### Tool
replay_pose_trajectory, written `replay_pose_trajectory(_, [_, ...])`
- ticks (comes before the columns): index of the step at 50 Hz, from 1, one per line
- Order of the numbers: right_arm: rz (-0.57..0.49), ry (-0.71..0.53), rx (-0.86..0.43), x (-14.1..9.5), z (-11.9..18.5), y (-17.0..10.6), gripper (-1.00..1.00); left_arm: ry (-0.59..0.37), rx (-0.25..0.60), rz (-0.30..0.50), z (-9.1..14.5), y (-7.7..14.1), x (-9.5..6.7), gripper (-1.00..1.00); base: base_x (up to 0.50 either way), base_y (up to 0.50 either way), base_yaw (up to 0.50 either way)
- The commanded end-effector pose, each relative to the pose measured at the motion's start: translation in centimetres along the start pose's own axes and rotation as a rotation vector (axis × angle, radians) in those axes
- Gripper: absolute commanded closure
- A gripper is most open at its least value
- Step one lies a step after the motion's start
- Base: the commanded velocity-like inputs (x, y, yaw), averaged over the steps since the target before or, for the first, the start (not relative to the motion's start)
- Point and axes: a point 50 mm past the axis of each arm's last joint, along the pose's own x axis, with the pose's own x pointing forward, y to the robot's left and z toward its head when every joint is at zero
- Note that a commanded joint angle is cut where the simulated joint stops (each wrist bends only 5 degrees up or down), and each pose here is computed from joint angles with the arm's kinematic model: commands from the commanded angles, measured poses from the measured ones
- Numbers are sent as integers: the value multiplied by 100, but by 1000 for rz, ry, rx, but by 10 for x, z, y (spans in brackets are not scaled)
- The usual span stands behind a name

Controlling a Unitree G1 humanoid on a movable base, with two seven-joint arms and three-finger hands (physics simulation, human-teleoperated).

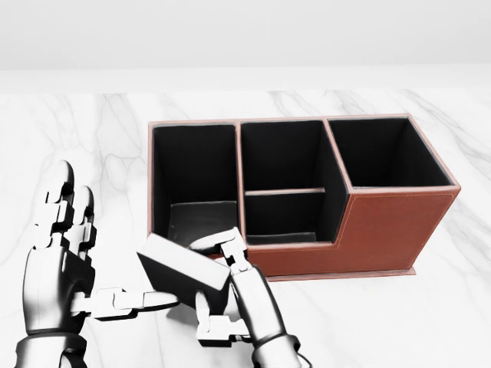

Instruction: Pick up the book and place it in the right compartment of the caddy.

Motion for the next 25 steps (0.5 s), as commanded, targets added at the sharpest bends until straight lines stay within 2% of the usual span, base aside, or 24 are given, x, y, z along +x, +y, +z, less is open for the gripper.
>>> replay_pose_trajectory(1, [-24, -108, 72, -1, 27, -7, 100, 10, -20, -10, -2, -1, -1, -100, 0, 0, 0])
replay_pose_trajectory(21, [-46, -142, 57, 1, 45, -19, 100, 4, -21, -12, -1, -1, -1, -100, 0, 0, 0])
replay_pose_trajectory(25, [-51, -154, 52, 2, 57, -24, 100, 7, -21, -12, -2, -1, -1, -100, 0, 0, 0])
